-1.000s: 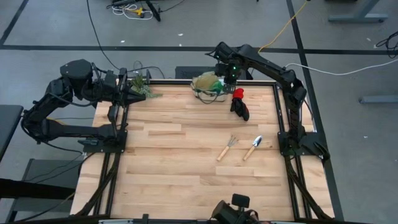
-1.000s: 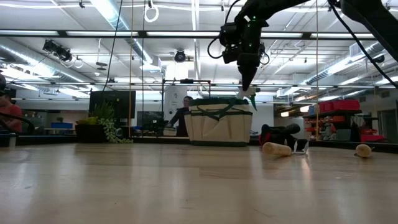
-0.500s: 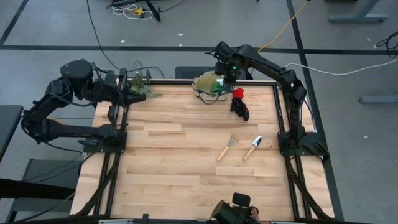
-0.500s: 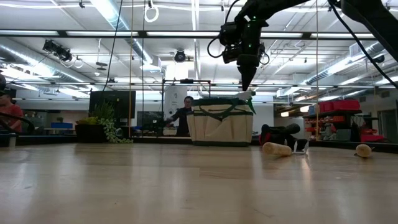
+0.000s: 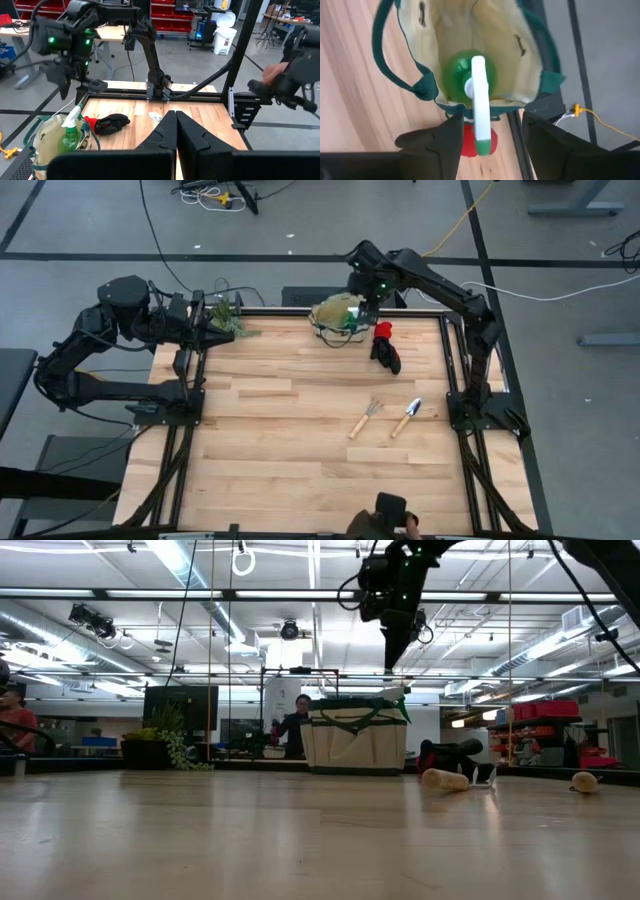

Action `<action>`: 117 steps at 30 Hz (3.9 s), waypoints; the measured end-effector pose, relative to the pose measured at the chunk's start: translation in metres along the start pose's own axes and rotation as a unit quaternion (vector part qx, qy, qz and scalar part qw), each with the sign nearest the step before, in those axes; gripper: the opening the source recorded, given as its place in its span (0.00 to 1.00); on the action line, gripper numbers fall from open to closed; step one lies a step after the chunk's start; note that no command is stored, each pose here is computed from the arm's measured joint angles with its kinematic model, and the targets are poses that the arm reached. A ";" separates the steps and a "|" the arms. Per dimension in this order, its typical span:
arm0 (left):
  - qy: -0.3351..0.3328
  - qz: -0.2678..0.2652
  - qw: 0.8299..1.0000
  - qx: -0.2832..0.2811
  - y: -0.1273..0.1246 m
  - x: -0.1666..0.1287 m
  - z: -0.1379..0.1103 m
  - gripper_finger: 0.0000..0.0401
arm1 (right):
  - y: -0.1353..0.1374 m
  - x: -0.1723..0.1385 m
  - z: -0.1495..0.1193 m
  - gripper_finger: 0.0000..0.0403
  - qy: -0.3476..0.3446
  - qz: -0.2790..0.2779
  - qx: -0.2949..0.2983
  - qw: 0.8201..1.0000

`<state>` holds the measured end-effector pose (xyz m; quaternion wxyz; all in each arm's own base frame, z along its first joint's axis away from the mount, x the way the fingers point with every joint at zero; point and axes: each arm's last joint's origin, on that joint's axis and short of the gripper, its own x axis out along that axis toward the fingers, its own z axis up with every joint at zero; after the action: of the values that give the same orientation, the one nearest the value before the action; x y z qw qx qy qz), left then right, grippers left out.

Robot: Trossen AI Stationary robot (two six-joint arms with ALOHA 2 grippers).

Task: Pick & Place Garden tools in Gardening bag
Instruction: Put the brown hand rake into the white gardening bag

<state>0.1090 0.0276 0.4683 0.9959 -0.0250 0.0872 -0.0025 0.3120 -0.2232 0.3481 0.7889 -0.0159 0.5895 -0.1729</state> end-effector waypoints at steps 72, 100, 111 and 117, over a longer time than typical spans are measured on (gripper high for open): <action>0.000 0.032 0.999 0.001 0.002 0.000 0.000 0.01 | 0.149 -0.098 0.002 0.49 -0.362 0.145 0.014 0.921; 0.000 0.032 0.999 0.002 0.002 0.000 0.000 0.01 | 0.204 -0.076 -0.094 0.49 -0.320 0.201 -0.007 0.926; 0.000 0.032 0.999 0.002 0.002 0.000 0.000 0.01 | 0.210 -0.067 -0.100 0.49 -0.296 0.202 -0.018 0.933; 0.000 0.032 0.999 0.005 0.002 0.000 0.000 0.01 | 0.211 -0.062 -0.106 0.49 -0.265 0.195 -0.057 0.943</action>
<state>0.1089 0.0295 0.4684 0.9956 -0.0175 0.0878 0.0290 0.2513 0.0116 0.3251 0.9326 0.0096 0.3596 0.0286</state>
